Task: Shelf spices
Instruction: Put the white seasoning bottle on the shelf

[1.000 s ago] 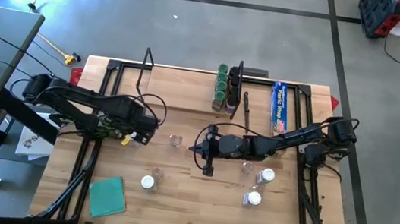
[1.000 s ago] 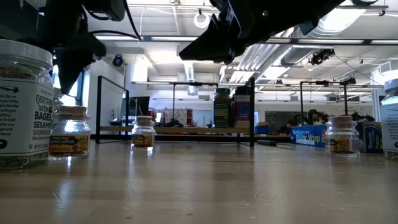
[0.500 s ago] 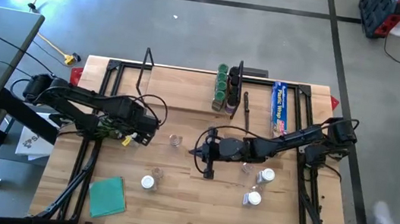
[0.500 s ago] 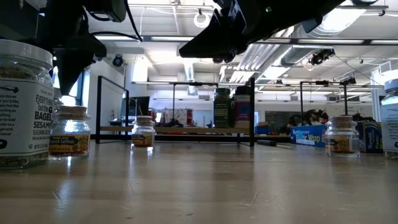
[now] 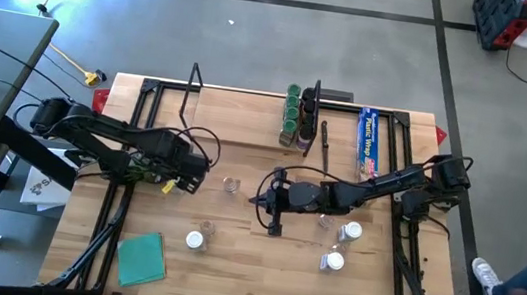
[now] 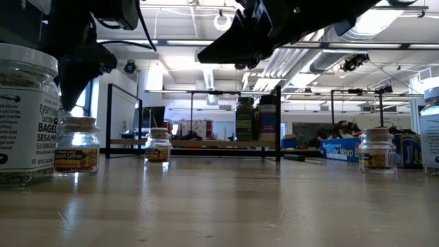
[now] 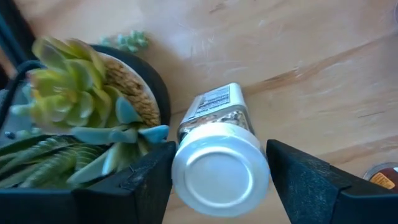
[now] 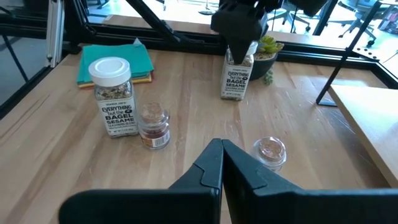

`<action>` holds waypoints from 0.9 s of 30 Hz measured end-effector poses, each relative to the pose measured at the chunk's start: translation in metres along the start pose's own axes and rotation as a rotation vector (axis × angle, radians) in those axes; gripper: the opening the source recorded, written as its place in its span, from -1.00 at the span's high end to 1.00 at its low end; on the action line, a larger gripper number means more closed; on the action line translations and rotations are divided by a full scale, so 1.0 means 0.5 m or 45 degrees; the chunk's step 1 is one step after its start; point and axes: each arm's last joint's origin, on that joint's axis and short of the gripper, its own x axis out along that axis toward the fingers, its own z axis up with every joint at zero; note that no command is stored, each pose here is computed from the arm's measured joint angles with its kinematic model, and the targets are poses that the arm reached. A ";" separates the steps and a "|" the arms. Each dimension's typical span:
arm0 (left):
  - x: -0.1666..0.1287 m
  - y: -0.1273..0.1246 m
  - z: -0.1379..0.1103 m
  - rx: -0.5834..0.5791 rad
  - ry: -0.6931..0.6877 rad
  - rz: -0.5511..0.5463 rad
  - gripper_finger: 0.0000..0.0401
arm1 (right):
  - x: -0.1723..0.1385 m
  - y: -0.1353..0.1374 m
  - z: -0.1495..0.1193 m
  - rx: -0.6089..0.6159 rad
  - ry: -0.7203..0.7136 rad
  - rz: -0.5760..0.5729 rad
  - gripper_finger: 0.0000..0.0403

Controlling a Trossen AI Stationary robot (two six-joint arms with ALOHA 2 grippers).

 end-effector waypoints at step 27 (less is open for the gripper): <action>-0.139 -0.025 0.068 0.781 -0.238 -0.268 0.00 | -0.055 -0.002 0.021 0.018 0.108 -0.067 1.00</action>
